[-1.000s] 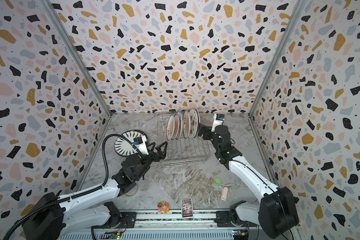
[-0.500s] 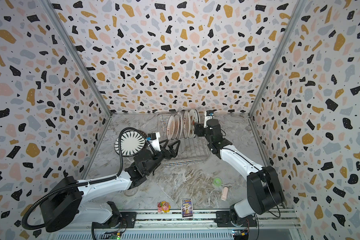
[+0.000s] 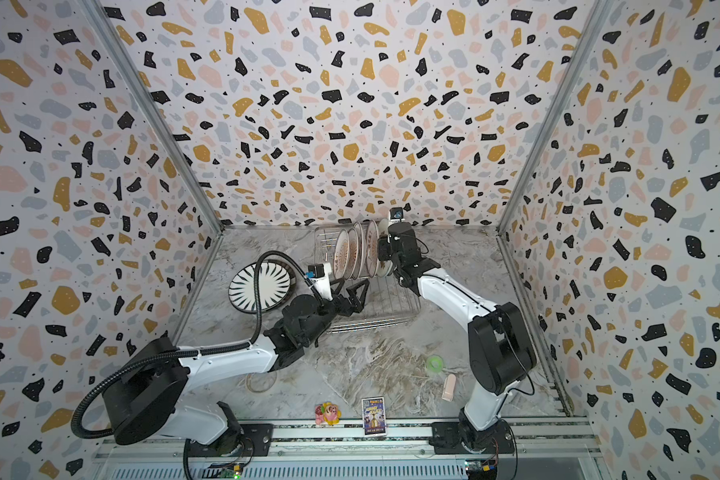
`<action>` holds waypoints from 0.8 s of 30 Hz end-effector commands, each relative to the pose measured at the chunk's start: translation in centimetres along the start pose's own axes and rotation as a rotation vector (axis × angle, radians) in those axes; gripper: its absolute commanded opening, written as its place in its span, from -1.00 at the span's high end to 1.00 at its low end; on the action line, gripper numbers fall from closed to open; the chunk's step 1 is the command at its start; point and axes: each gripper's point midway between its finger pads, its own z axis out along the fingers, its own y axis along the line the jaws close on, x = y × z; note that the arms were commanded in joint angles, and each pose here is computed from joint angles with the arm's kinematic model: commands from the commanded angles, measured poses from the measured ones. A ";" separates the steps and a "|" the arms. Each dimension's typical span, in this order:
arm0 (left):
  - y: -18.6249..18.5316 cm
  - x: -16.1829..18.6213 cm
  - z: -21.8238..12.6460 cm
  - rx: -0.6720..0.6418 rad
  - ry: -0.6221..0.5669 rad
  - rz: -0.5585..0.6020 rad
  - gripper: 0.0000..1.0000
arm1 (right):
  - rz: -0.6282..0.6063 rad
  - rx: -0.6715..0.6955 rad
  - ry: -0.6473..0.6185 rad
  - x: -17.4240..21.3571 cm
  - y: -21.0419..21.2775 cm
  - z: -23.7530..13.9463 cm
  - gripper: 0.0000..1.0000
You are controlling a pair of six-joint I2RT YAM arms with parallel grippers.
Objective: Unload the plates from the dish rack
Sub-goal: 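Lower the right gripper onto the watermelon plate's rim in the rack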
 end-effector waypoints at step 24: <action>-0.5 -1.2 0.4 0.000 -0.057 -0.004 -0.99 | -0.042 0.113 0.080 0.9 -1.1 2.4 0.48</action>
